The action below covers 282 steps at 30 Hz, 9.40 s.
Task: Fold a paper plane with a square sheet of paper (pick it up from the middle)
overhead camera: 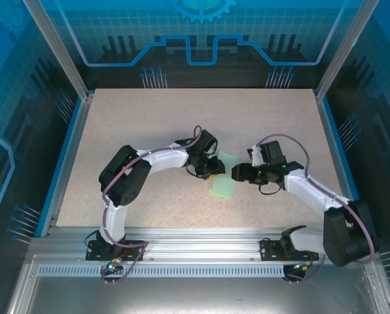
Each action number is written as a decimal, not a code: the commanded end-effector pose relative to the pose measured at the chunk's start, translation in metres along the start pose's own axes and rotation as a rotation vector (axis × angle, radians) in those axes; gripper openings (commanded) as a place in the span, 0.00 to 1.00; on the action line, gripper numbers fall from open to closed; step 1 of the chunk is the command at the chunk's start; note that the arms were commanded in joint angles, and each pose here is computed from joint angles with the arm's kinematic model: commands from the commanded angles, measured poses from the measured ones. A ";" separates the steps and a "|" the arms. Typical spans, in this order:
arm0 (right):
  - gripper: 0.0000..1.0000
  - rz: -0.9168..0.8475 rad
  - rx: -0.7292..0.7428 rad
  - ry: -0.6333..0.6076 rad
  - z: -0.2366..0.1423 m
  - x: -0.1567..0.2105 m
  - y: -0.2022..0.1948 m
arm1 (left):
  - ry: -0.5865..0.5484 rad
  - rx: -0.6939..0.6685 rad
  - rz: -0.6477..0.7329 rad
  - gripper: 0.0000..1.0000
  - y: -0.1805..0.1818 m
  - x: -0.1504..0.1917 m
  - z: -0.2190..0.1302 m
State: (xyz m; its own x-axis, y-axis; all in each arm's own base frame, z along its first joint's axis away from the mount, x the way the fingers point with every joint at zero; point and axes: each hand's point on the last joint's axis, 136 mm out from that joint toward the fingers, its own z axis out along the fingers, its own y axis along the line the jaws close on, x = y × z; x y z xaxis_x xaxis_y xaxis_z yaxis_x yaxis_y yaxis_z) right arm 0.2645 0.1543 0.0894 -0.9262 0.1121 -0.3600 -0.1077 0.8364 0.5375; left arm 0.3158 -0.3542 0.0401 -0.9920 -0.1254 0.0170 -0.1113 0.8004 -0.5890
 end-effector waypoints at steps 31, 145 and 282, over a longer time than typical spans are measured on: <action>0.80 -0.128 0.056 -0.032 -0.015 -0.006 0.004 | 0.037 -0.002 -0.021 0.36 0.003 -0.001 0.014; 0.73 -0.739 0.407 0.061 0.061 0.061 0.067 | 0.055 0.154 -0.053 0.37 -0.022 -0.017 0.000; 0.16 -0.118 0.132 0.267 0.071 0.013 -0.042 | -0.028 0.104 0.025 0.29 -0.035 0.015 0.006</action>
State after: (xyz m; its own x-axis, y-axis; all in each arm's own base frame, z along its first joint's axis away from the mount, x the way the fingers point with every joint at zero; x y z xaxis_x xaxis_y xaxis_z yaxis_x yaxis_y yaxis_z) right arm 0.2803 0.1639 0.0123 -0.9687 -0.1391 -0.2056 -0.2123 0.8933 0.3961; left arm 0.3056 -0.3765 0.0549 -0.9911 -0.1265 -0.0418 -0.0700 0.7616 -0.6443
